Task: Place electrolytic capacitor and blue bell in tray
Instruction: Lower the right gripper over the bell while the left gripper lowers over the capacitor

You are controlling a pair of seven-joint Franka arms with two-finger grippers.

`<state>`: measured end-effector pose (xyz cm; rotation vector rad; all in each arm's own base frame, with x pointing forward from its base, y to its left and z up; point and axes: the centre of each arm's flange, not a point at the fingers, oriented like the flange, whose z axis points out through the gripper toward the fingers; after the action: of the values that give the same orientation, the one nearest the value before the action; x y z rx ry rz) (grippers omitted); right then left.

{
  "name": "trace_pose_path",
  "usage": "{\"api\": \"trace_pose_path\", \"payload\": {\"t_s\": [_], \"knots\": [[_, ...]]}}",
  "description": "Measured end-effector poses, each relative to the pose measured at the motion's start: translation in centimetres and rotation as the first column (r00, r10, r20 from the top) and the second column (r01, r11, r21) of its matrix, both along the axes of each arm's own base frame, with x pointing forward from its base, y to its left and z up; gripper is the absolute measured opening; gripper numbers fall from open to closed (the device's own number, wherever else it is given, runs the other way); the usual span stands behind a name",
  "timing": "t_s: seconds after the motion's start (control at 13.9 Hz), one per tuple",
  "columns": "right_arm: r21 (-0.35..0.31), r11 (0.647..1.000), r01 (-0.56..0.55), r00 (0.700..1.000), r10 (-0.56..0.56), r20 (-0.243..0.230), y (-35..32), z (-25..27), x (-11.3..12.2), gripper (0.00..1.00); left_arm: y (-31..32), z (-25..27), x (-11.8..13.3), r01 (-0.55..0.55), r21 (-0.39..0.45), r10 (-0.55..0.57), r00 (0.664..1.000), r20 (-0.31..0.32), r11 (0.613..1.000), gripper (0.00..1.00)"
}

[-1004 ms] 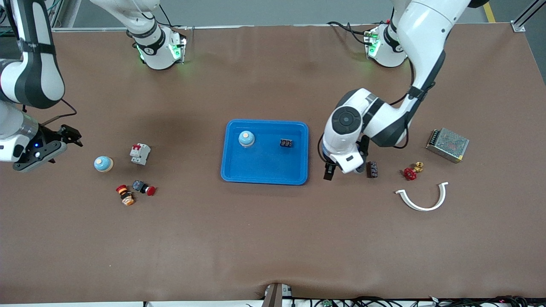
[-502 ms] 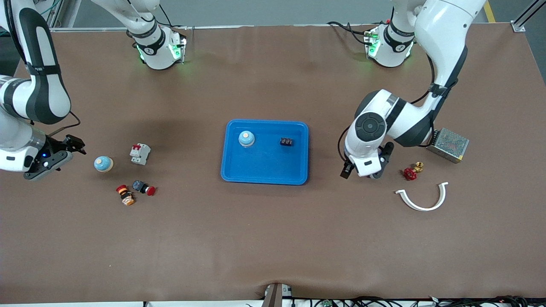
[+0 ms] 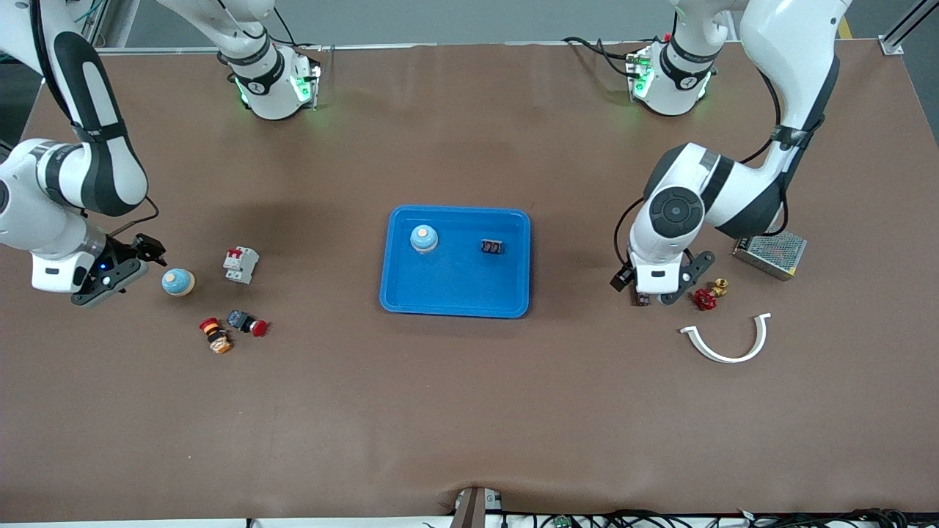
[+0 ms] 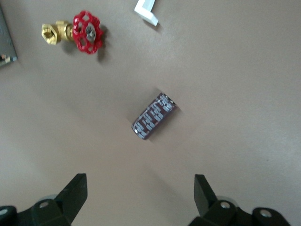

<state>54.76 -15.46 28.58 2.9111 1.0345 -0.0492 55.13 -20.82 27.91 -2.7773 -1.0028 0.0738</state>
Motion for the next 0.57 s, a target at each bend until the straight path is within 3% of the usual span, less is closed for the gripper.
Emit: {"api": "trace_pose_path", "payload": {"t_s": [0.22,0.57], "knots": [[0.002,1.0,-0.007,1.0,0.007,-0.004,-1.8,-2.0,-0.5,1.0,2.9,0.0,0.8,0.146,-0.062,-0.148,0.988,-0.031,0.987,1.0],[0.0,1.0,-0.012,1.0,0.012,0.013,-2.2,-5.0,-1.3,1.0,6.1,0.5,1.7,0.369,-0.151,-0.379,0.925,-0.038,0.917,1.0]]}}
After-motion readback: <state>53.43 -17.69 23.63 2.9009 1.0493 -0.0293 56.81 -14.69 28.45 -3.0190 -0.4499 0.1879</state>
